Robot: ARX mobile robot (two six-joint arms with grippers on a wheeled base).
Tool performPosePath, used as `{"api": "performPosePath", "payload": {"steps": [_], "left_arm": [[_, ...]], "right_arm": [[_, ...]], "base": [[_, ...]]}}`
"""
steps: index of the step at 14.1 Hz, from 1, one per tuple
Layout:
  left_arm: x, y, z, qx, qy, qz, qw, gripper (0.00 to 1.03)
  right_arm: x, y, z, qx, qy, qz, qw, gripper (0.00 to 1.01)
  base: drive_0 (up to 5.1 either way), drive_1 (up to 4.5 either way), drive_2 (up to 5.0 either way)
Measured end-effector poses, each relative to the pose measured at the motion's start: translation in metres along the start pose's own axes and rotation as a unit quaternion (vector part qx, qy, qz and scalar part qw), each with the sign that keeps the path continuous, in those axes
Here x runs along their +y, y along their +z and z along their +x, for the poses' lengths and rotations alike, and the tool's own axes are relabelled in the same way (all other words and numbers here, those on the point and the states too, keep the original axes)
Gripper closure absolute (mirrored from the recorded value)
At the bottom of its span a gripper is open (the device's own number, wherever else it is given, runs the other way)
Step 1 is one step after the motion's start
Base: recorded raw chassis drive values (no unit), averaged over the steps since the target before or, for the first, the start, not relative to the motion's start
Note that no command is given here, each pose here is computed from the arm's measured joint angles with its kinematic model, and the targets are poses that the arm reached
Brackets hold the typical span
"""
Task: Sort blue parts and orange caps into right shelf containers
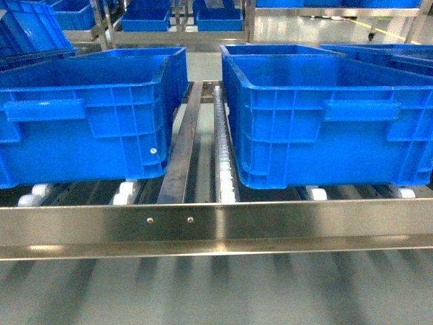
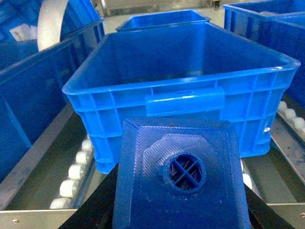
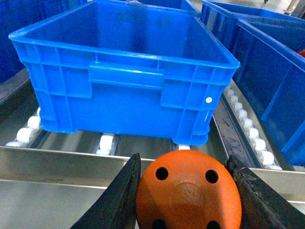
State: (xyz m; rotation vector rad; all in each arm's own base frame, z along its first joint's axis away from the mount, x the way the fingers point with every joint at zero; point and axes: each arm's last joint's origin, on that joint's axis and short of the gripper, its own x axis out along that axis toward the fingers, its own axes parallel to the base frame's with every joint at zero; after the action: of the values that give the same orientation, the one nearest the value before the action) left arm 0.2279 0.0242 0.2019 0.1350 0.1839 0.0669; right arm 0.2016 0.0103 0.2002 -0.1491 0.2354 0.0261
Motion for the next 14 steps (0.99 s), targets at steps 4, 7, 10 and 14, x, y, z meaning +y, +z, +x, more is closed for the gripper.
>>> {"api": "performPosePath", "payload": {"steps": [4,7,10,14], "left_arm": [[-0.0001,-0.0003,-0.0001,0.002,0.0,0.0,1.0,0.59],[0.0,-0.0001,-0.0002,0.001,0.0,0.0,1.0,0.59],[0.0,-0.0001,-0.0002,0.001,0.0,0.0,1.0,0.59],[0.0,-0.0001,-0.0002,0.001,0.0,0.0,1.0,0.59]], "right_arm": [[0.0,-0.0003,0.0001,0.001,0.0,0.0,1.0,0.57],[0.0,-0.0002,0.0,0.001,0.0,0.0,1.0,0.57],[0.0,-0.0002,0.0,0.001,0.0,0.0,1.0,0.57],[0.0,-0.0003,0.0001,0.001,0.0,0.0,1.0,0.57]], "base": [[0.0,0.0,0.0],[0.0,0.0,0.0],[0.0,0.0,0.0],[0.0,0.0,0.0]]}}
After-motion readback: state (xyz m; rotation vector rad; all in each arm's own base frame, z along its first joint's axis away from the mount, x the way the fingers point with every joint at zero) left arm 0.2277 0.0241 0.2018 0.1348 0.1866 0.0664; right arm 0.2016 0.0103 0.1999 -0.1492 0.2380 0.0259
